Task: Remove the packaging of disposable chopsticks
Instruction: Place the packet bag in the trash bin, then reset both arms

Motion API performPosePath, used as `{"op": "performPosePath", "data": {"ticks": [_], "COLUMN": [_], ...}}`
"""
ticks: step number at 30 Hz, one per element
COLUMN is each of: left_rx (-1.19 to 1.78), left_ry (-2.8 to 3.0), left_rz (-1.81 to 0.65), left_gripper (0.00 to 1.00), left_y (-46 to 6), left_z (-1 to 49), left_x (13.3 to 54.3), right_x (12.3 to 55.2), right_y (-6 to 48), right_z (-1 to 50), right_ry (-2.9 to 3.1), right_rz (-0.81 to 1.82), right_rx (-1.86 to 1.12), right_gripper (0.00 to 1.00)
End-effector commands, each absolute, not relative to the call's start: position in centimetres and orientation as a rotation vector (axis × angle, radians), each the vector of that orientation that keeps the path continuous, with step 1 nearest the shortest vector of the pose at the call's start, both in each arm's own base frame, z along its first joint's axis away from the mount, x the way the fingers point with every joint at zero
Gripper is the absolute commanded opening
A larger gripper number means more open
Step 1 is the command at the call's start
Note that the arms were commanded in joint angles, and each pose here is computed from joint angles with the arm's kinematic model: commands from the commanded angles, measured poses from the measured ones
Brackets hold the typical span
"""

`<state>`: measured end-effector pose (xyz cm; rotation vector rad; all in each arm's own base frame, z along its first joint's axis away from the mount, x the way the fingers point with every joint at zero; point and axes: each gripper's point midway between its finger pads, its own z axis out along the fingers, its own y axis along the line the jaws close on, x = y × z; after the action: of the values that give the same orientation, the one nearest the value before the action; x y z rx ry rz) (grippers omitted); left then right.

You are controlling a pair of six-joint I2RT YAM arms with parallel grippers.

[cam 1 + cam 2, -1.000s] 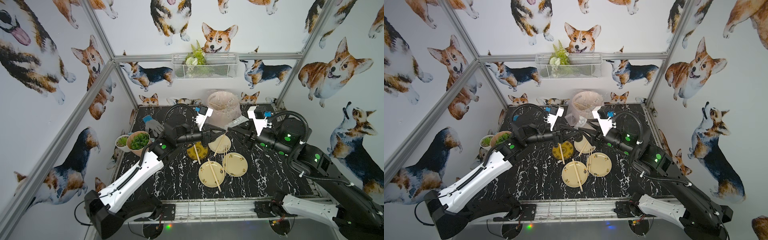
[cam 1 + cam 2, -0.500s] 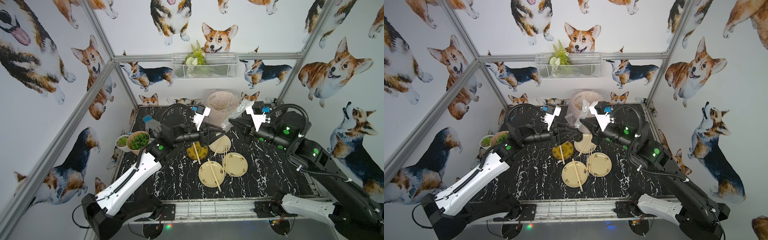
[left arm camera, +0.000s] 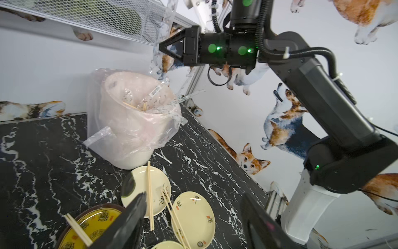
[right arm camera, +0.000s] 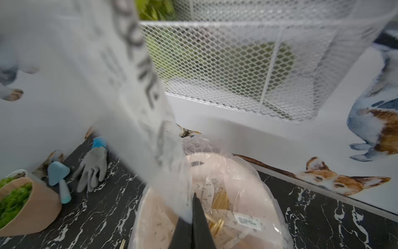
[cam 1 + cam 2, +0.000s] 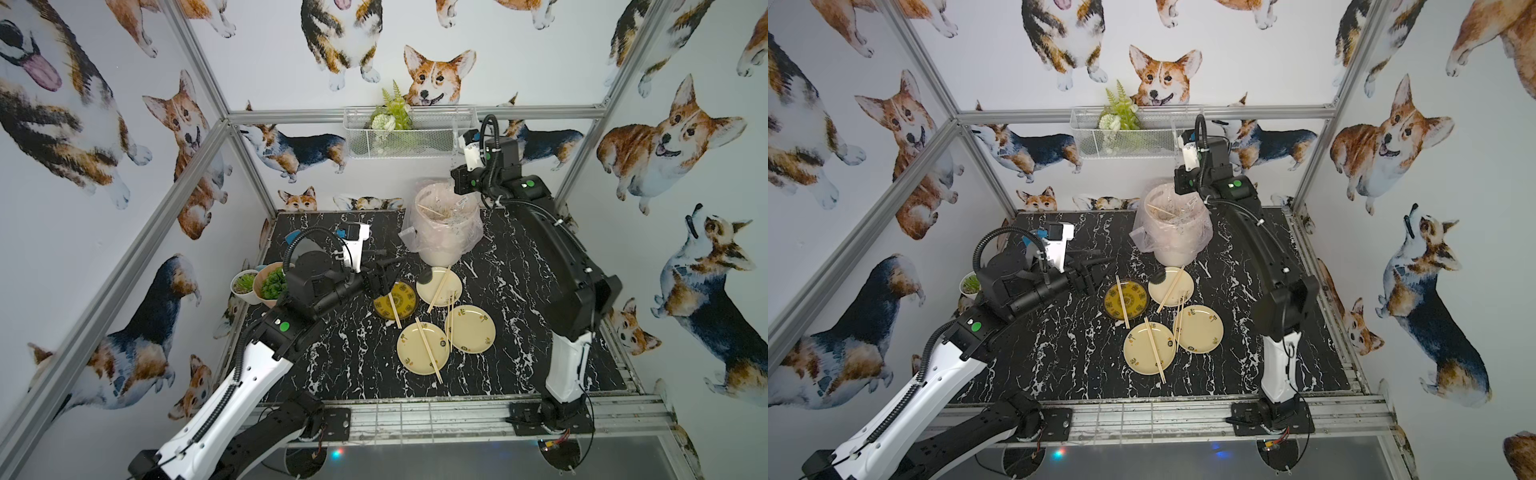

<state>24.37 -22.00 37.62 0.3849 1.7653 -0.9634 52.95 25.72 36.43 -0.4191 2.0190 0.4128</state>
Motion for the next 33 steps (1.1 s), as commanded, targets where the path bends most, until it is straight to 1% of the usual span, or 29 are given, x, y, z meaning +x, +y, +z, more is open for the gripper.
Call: {"op": "performPosePath", "data": {"ticks": [1, 4, 6, 8, 18, 21, 24, 26, 29, 31, 33], "left_rx": [0.379, 0.387, 0.388, 0.397, 0.407, 0.403, 0.383, 0.362, 0.248, 0.126, 0.006], "left_ry": [1.79, 1.795, 1.799, 1.804, 1.84, 1.846, 1.856, 1.849, 1.831, 1.814, 1.781], "left_rz": [-0.899, -0.894, -0.896, -0.906, -0.959, -0.963, -0.912, -0.814, -0.573, -0.384, -0.184], "left_gripper": [0.72, 0.72, 0.72, 0.72, 0.72, 0.72, 0.72, 0.72, 0.73, 0.78, 0.85], "left_y": [-21.3, -21.3, -21.4, -21.7, -23.6, -23.7, -23.1, -21.9, -18.0, -14.3, -10.1], "left_z": [37.0, 36.8, 36.7, 36.5, 36.0, 35.8, 35.5, 35.5, 35.4, 35.0, 34.0], "left_x": [24.8, 24.9, 25.1, 25.4, 27.4, 27.5, 28.0, 28.6, 30.7, 32.3, 33.6], "right_x": [51.9, 50.5, 49.4, 48.3, 44.0, 43.1, 42.1, 41.1, 40.0, 39.4, 38.9], "right_y": [24.4, 24.6, 24.2, 23.6, 22.6, 21.8, 20.7, 19.5, 16.6, 13.2, 8.4], "right_z": [30.6, 29.2, 29.5, 29.5, 33.2, 33.6, 34.5, 36.1, 37.5, 38.2, 37.5], "right_ry": [2.282, 2.368, 2.398, 2.421, 2.418, 2.432, 2.423, 2.387, 2.306, 2.191, 2.037], "right_rz": [0.332, 0.381, 0.386, 0.384, 0.431, 0.397, 0.361, 0.336, 0.24, 0.161, 0.072], "right_rx": [-0.446, -0.44, -0.418, -0.402, -0.393, -0.374, -0.335, -0.304, -0.209, -0.1, 0.063], "right_gripper": [0.08, 0.33, 0.4, 0.45, 0.55, 0.55, 0.55, 0.55, 0.56, 0.59, 0.65]}}
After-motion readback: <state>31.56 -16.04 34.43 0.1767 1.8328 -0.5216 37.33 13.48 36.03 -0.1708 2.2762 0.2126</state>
